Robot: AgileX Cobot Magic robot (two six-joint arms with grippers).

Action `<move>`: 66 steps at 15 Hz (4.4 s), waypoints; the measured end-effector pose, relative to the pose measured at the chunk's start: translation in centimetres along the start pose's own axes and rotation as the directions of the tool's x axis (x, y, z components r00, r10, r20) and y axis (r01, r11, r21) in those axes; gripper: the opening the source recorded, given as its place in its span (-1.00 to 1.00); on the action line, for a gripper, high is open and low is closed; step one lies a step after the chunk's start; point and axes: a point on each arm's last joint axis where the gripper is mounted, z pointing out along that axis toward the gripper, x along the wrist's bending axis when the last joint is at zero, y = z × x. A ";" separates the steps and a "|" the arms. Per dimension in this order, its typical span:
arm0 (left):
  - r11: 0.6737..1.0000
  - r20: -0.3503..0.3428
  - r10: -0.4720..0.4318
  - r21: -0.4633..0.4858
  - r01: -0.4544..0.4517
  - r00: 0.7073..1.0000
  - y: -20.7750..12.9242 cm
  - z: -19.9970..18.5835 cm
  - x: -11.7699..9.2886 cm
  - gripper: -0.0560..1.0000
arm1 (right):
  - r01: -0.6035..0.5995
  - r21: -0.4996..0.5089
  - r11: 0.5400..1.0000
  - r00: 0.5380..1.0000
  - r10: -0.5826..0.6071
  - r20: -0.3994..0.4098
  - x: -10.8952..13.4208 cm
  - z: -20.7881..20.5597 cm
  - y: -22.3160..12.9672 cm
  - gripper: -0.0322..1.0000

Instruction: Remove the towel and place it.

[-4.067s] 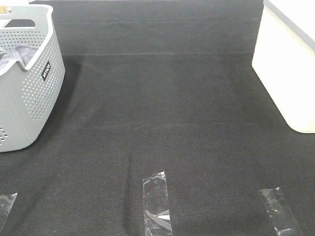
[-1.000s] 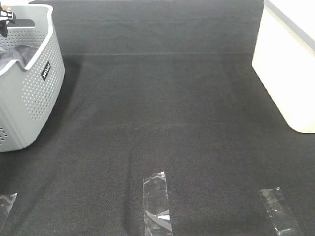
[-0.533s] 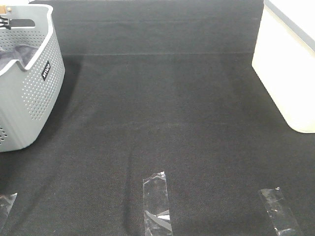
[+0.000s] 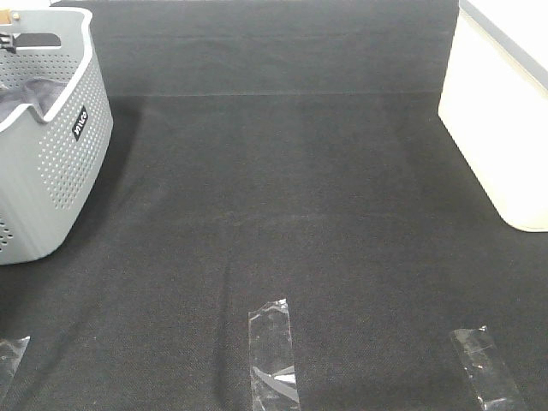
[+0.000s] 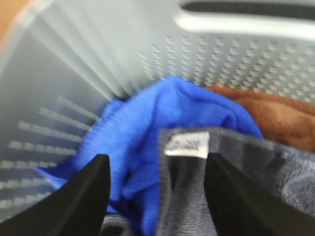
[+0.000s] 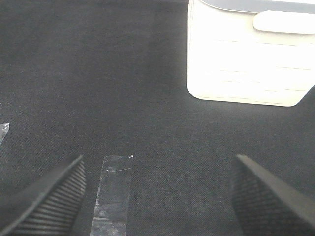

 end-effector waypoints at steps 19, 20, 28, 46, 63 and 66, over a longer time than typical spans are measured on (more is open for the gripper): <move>0.999 -0.001 0.034 0.002 -0.034 0.999 -0.6 1.6 -0.2 -0.89 | 0.000 0.000 1.000 1.000 0.000 0.000 0.0 0.0 0.0 0.53; 0.999 0.001 0.031 -0.035 -0.031 1.000 0.2 0.4 -0.1 -0.89 | 0.000 0.000 1.000 1.000 0.000 0.000 0.0 0.0 0.0 0.53; 0.981 0.013 0.091 -0.176 -0.087 0.996 3.3 -5.8 0.2 -0.89 | 0.000 0.000 1.000 1.000 0.000 0.000 0.0 0.0 0.0 0.53; 0.739 0.180 0.449 -0.626 -0.250 0.875 5.3 -28.3 -11.4 -0.89 | 0.000 0.000 1.000 1.000 0.000 0.000 0.0 0.0 0.0 0.53; 0.511 0.414 0.858 -0.634 -0.580 0.304 -7.9 -39.9 -26.3 -0.89 | 0.029 0.100 0.995 0.973 -0.005 -0.232 1.7 1.6 1.6 0.53; 0.516 0.417 0.856 -0.671 -0.533 0.304 -7.7 -42.3 -24.7 -0.89 | 0.130 0.261 0.957 0.923 -0.021 -0.385 2.4 4.3 3.0 0.53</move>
